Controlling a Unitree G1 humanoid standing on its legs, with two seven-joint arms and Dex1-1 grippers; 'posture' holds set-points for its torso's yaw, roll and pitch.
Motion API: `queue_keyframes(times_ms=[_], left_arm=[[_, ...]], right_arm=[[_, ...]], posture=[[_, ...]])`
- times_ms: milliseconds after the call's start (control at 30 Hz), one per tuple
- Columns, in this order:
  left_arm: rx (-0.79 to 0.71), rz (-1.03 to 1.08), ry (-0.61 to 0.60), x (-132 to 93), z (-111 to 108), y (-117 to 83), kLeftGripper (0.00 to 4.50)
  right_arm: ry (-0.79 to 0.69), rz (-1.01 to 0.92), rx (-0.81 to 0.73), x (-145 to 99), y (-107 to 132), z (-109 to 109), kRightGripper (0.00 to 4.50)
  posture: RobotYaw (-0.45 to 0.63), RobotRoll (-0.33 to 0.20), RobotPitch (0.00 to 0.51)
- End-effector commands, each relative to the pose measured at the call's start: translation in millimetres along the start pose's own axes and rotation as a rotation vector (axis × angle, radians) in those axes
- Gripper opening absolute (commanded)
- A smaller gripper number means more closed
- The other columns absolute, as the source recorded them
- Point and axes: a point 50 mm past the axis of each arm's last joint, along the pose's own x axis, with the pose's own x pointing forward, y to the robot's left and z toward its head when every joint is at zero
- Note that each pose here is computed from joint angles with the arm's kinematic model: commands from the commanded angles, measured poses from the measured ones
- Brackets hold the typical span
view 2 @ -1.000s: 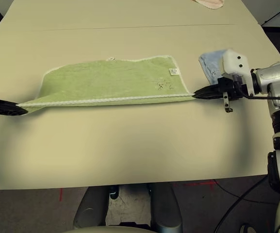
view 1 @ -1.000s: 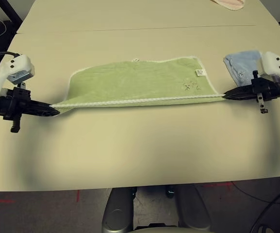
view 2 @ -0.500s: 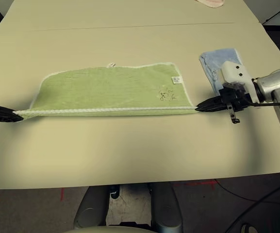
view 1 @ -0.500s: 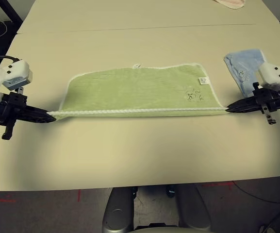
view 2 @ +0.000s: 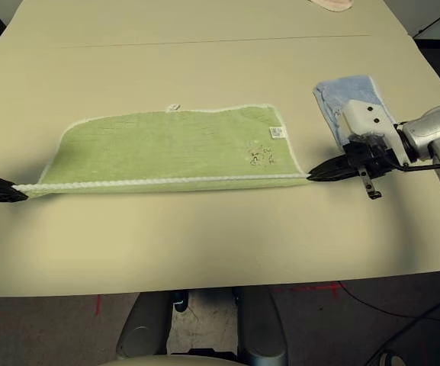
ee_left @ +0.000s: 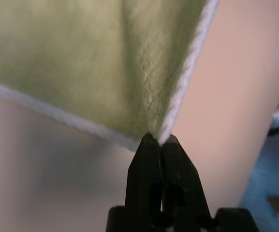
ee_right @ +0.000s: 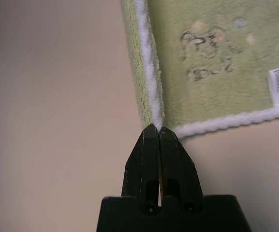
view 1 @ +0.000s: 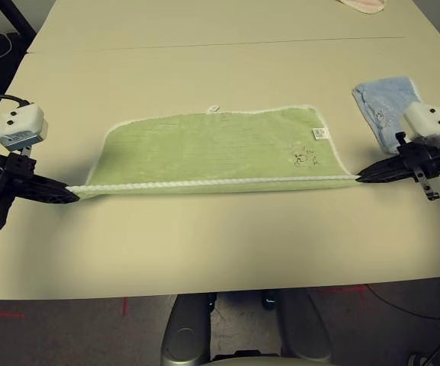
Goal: Fold the towel and set it aside.
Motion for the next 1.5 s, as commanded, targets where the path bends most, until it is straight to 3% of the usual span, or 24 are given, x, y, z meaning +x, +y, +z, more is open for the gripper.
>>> queue_keyframes(times_ms=[33, 300, 567, 867, 1167, 1500], left_arm=[[-0.046, 0.065, 0.069, -5, -10, 12, 0.01], [-0.01, 0.18, 0.012, -6, 8, 42, 0.01], [0.001, 0.246, 0.013, -3, 9, 53, 0.01], [0.027, 0.407, -0.042, 4, 16, 68, 0.01], [0.023, 0.439, -0.045, 6, 19, 72, 0.01], [0.009, 0.479, -0.027, 8, 14, 74, 0.01]], right_arm=[[0.072, -0.041, 0.059, -6, -6, -15, 0.0], [0.083, -0.228, -0.013, -5, -33, -8, 0.0], [0.135, -0.462, -0.122, -2, -48, -9, 0.0], [0.135, -0.531, -0.169, 8, -55, -6, 0.0], [0.137, -0.672, -0.206, 7, -64, 0, 0.0], [0.125, -0.674, -0.219, 17, -65, 1, 0.0]], posture=[[0.12, 0.0, 0.285], [0.11, 0.0, 0.281], [0.12, 0.0, 0.281], [0.12, 0.0, 0.275], [0.11, 0.0, 0.274], [0.11, 0.0, 0.276]])
